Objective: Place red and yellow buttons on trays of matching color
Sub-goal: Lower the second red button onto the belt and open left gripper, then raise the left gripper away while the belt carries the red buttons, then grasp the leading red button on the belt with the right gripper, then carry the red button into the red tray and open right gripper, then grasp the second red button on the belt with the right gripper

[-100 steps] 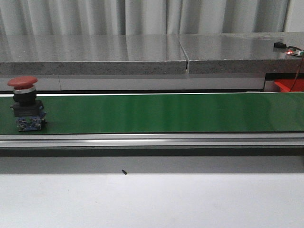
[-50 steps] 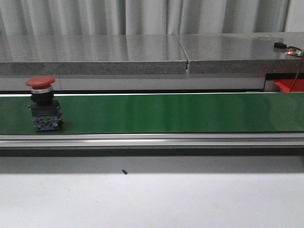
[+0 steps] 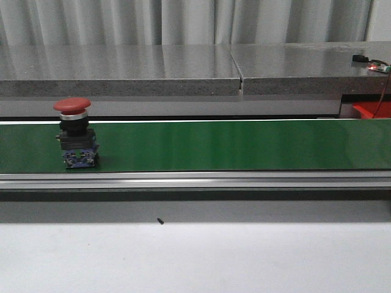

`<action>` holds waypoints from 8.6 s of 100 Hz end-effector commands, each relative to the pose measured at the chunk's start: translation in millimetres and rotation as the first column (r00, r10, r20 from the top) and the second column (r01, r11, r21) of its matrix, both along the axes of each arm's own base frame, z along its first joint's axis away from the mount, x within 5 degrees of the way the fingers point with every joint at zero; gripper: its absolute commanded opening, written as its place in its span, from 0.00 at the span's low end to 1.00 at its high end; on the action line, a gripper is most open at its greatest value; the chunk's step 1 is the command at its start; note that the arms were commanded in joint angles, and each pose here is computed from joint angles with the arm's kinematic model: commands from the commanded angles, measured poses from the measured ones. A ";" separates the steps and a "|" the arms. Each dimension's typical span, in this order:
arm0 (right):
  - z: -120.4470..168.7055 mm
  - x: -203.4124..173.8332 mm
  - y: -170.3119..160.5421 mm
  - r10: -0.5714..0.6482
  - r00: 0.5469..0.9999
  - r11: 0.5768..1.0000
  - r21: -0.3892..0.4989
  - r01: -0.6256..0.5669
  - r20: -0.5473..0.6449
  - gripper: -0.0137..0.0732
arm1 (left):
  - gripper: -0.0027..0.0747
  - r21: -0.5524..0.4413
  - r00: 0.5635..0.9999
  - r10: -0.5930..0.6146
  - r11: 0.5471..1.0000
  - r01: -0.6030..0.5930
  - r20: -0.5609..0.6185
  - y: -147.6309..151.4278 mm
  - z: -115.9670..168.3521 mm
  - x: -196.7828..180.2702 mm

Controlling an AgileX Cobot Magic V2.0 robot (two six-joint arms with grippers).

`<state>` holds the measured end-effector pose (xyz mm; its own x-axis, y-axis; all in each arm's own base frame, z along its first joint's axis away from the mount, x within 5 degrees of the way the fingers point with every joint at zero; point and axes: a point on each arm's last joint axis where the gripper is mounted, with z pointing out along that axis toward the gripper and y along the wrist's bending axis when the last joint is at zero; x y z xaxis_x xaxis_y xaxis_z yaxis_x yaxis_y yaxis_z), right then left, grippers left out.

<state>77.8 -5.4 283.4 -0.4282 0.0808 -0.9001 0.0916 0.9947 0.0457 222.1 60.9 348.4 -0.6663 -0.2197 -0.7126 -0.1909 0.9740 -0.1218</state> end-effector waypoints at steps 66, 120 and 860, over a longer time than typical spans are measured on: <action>13.9 3.0 -0.1 0.002 0.996 1.000 -0.006 -0.001 0.090 0.09 | 0.01 0.076 0.920 -0.307 0.952 0.298 0.242 -77.3 28.7 -32.3; 13.9 3.0 -0.1 0.002 0.996 1.000 -0.006 -0.001 0.090 0.09 | 0.01 0.107 0.889 -0.344 0.939 0.327 0.302 -89.4 0.6 -74.5; 19.6 190.4 55.1 0.490 0.719 0.857 0.123 -0.500 -0.493 0.83 | 0.01 0.135 0.764 -0.324 0.944 0.302 0.558 -74.6 -22.2 -180.3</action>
<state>272.4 41.1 285.2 -0.8338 -0.2641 -0.4849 -0.3591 0.9265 0.1129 40.8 -13.1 312.4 -0.2454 -0.0031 -0.9694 0.2089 0.9763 -0.0560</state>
